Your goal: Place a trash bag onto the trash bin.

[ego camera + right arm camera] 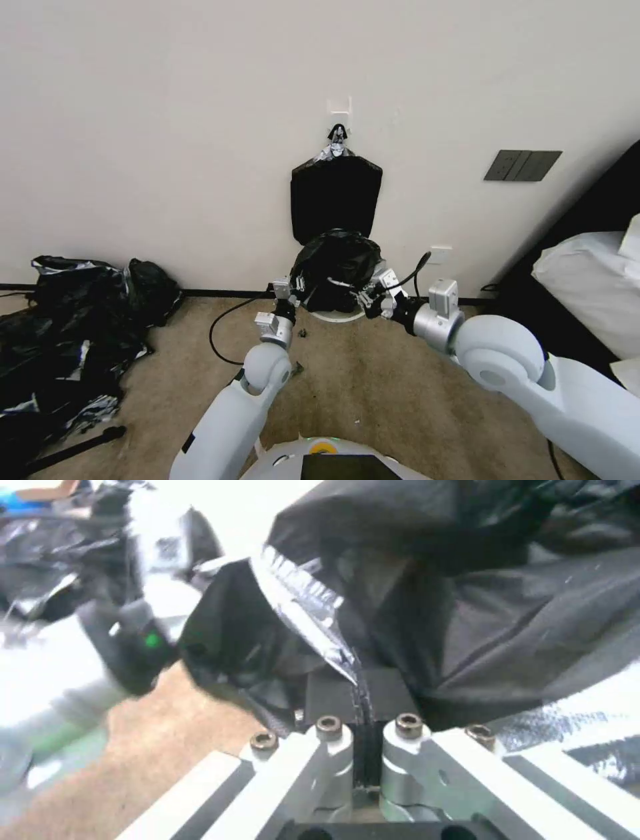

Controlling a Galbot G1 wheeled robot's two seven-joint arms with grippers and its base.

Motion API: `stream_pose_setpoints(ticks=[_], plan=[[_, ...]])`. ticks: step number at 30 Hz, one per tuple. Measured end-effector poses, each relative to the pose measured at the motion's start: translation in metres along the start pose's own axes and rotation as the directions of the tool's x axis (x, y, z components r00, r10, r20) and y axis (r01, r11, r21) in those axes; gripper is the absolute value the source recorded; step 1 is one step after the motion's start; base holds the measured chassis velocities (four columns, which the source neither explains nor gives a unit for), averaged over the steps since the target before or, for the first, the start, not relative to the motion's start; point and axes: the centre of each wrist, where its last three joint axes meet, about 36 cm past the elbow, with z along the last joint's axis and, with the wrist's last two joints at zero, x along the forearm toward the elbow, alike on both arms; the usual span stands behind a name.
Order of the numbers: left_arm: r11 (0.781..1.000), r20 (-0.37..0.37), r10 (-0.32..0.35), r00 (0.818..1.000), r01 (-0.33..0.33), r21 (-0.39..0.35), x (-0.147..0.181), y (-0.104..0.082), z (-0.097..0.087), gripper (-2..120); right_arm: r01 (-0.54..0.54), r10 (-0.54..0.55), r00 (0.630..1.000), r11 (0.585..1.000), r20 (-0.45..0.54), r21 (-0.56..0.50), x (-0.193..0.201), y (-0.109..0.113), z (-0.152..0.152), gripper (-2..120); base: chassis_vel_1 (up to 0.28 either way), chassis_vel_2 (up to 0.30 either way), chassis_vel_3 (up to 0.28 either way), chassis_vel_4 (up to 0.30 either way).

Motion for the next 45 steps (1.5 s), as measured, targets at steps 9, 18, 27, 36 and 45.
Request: stream_pose_setpoints(ticks=[9, 18, 27, 36, 45], plan=[[0.997, -0.052, -0.011, 0.999, 0.014, 0.072, -0.009, -0.001, -0.015, 1, 0.138, -0.142, 0.990, 0.973, 0.010, 0.183, -0.007, -0.006, 0.030, 0, 0.000, 0.000, 0.000, 0.000], [0.989, -0.104, -0.019, 0.994, 0.034, 0.143, -0.009, -0.002, -0.026, 1, 0.182, -0.177, 0.983, 0.950, -0.044, 0.252, -0.010, -0.008, 0.048, 0, 0.000, 0.000, 0.000, 0.000], [0.971, -0.153, -0.036, 0.988, 0.071, 0.227, -0.010, 0.003, -0.038, 1, 0.141, -0.127, 0.990, 0.910, -0.060, 0.389, -0.011, -0.017, 0.060, 0, 0.000, 0.000, 0.000, 0.000], [0.948, -0.190, -0.066, 0.979, 0.121, 0.294, -0.014, 0.002, -0.046, 1, 0.153, -0.155, 0.987, 0.861, -0.035, 0.486, -0.014, -0.025, 0.074, 0, 0.000, 0.000, 0.000, 0.000], [0.941, -0.202, -0.062, 0.977, 0.125, 0.315, -0.013, 0.000, -0.048, 1, 0.075, -0.072, 0.997, 0.850, -0.026, 0.522, -0.016, -0.041, 0.081, 4, 0.000, 0.000, 0.000, 0.000]])
